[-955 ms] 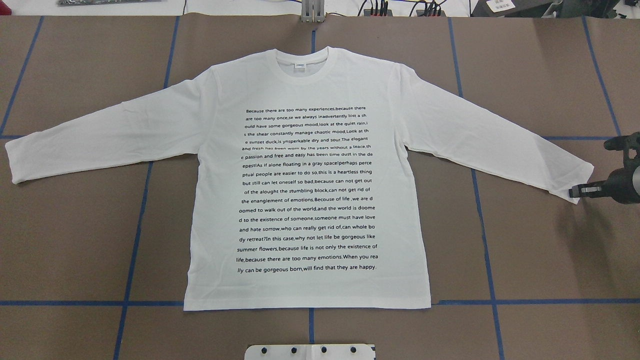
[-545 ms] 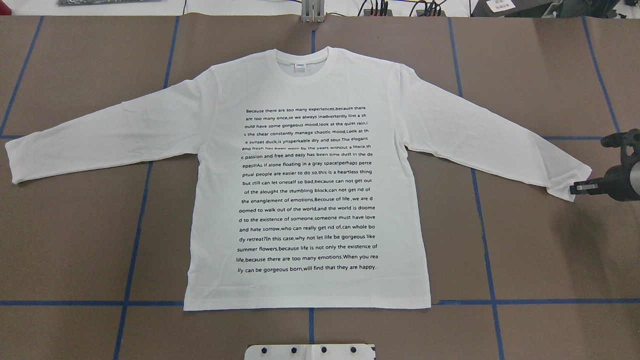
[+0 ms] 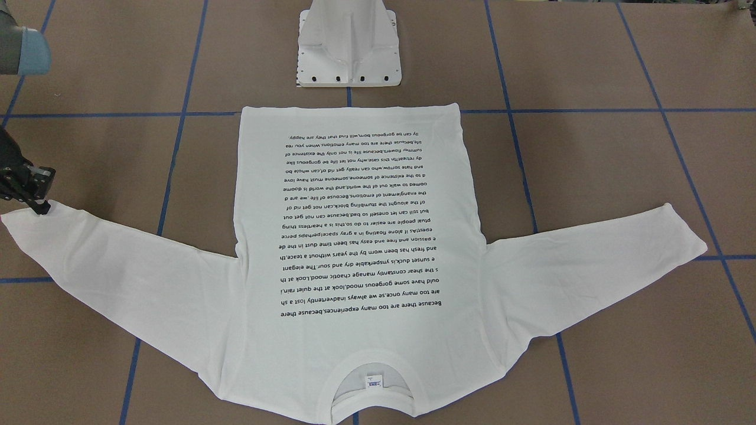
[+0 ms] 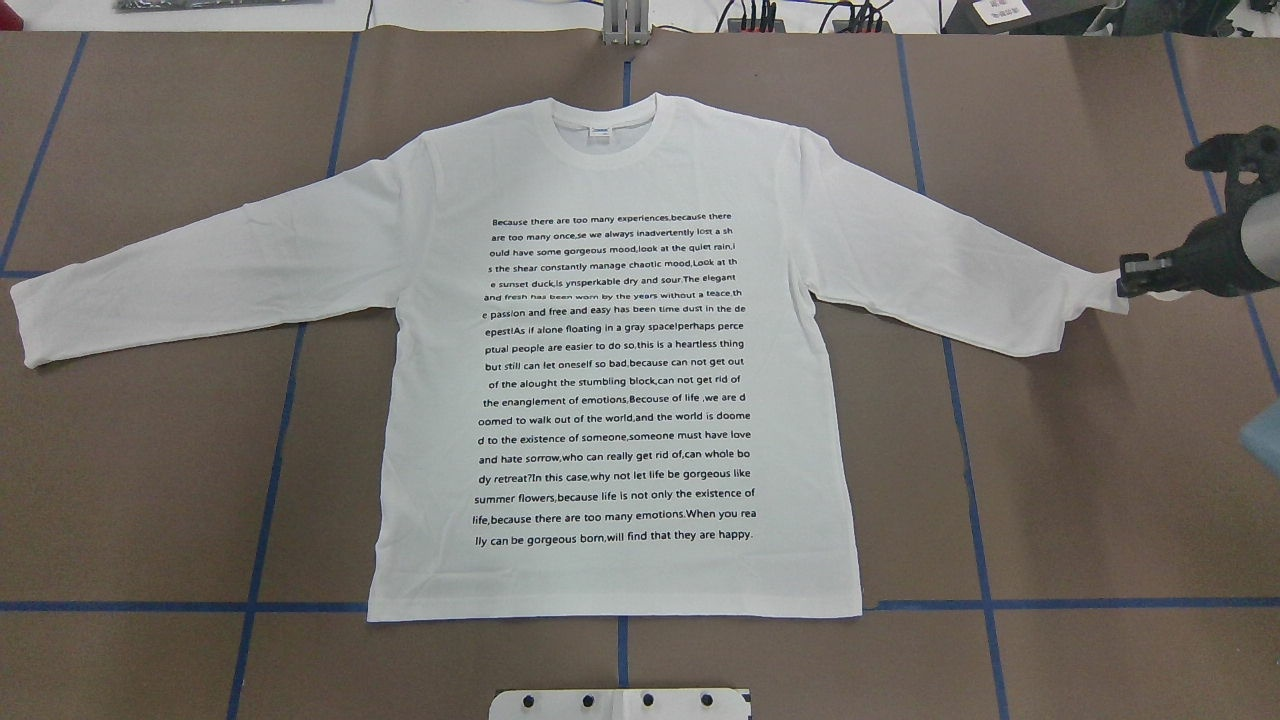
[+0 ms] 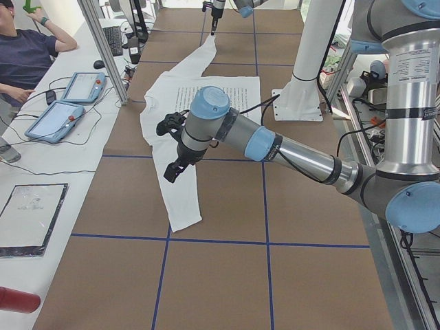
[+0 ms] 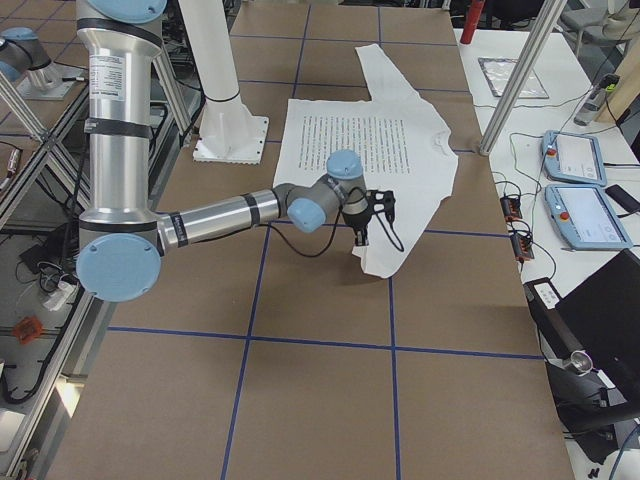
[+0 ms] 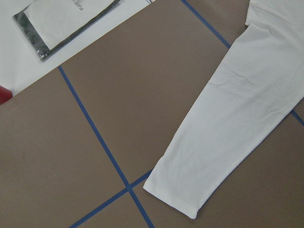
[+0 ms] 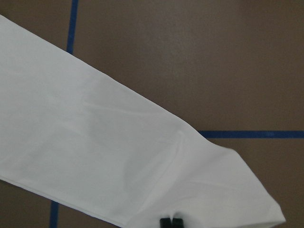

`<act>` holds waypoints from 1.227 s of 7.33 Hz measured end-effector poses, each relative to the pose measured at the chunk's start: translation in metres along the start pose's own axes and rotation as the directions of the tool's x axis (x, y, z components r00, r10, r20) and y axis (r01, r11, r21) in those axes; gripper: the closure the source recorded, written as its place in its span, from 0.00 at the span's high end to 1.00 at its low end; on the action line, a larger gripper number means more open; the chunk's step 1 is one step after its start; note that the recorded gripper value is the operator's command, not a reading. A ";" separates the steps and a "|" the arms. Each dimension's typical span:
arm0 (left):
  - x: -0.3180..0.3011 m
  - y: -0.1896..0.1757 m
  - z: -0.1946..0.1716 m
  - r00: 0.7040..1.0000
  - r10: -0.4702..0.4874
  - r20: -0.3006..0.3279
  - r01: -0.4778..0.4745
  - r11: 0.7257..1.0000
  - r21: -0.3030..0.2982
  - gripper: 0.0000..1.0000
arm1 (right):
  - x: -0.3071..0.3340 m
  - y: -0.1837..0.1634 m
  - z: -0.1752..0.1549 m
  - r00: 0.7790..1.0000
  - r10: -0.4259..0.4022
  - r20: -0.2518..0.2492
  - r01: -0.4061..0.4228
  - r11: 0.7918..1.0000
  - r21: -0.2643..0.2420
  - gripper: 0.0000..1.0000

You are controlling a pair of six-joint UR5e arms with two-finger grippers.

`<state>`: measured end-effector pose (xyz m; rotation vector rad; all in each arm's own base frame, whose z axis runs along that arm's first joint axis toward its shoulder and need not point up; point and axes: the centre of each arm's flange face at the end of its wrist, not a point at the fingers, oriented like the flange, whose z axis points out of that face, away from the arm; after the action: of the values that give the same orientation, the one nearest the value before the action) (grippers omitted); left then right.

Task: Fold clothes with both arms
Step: 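Grasp the sleeve cuff with the right gripper and fold it across the shirt body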

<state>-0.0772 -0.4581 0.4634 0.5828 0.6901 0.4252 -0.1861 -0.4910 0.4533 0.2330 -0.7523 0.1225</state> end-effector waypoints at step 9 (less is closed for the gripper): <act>-0.006 0.004 0.007 1.000 -0.018 -0.002 0.018 1.000 -0.016 1.00 | -0.516 -0.105 -0.059 0.996 -0.086 0.014 0.082 0.981 0.174 0.00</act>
<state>-0.0769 -0.4610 0.4731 0.5611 0.6932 0.4140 -0.5006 -0.5912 0.0384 0.4320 -0.7525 0.1057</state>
